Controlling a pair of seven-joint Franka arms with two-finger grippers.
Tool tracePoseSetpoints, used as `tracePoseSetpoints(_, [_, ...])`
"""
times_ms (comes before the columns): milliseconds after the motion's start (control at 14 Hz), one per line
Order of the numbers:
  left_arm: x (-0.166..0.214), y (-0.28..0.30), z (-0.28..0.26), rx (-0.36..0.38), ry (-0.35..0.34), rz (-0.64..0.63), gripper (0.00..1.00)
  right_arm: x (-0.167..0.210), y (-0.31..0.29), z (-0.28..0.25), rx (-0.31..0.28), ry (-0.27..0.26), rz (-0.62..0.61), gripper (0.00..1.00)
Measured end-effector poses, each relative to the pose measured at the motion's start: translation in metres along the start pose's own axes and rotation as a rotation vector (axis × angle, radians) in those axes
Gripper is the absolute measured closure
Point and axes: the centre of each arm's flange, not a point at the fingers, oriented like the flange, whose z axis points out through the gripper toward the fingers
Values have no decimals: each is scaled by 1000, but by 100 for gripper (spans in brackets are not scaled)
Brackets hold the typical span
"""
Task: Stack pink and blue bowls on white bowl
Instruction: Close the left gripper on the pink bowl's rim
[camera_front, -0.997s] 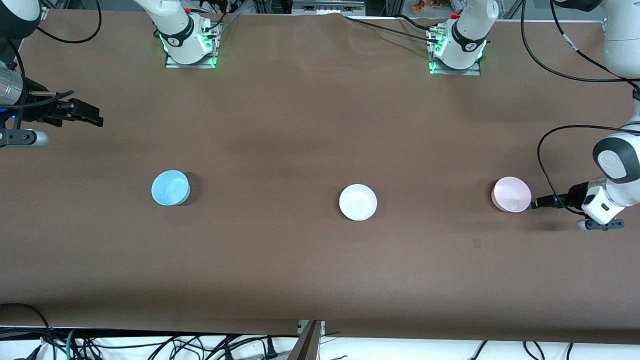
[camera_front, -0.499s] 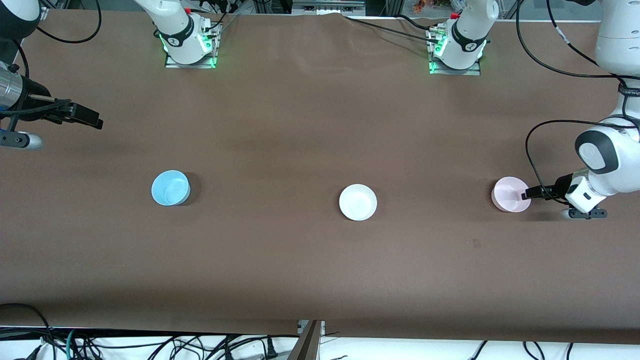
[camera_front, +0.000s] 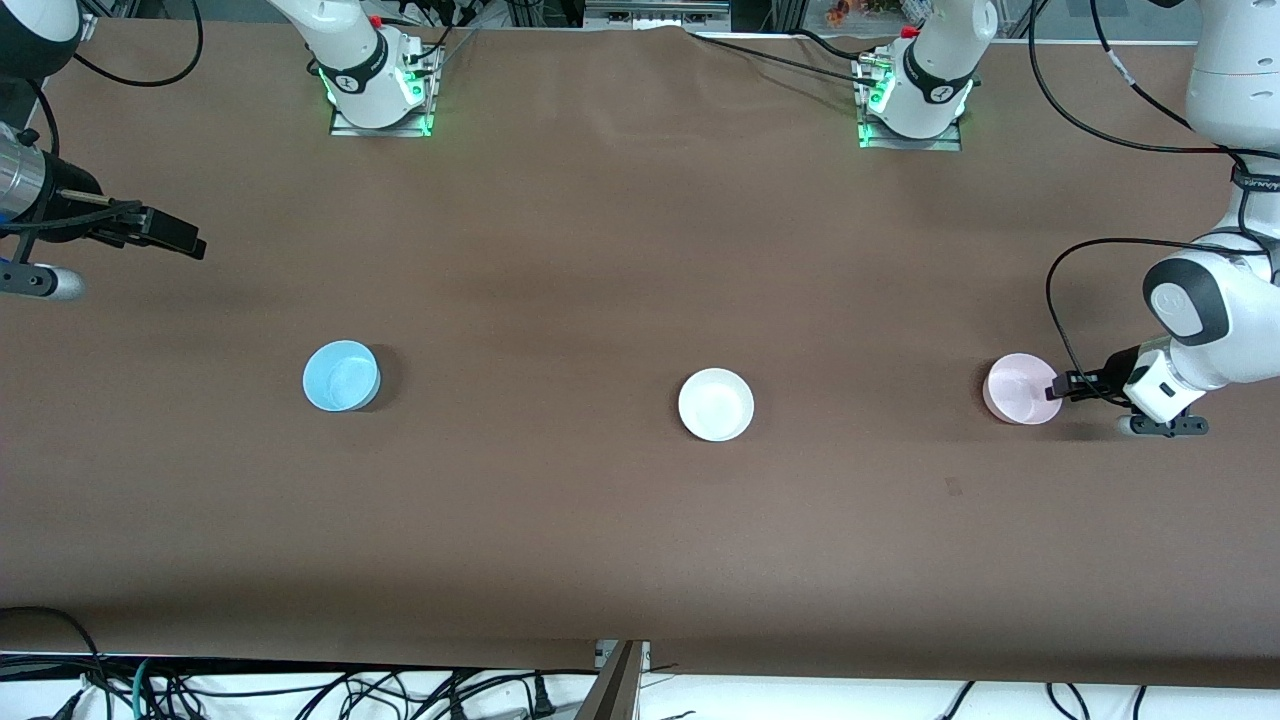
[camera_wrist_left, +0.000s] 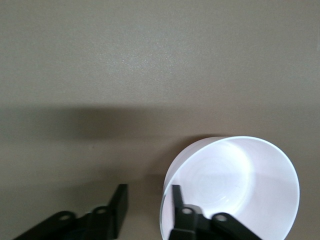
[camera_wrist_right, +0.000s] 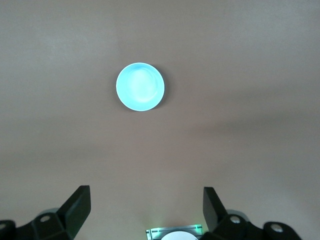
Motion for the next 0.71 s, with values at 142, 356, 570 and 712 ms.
tracePoseSetpoints(142, [0,2,1,-16,5,-15,70,0,0,0,0,0,0,0])
tracePoseSetpoints(356, [-1,2,2,-23,7,-21,89,0,0,0,0,0,0,0])
tracePoseSetpoints(570, [0,3,-1,-25,9,-20,97,0,-1,0,0,0,-1,0])
tracePoseSetpoints(712, [6,11,-9,-34,10,-8,97,0,-1,0,0,0,-1,0])
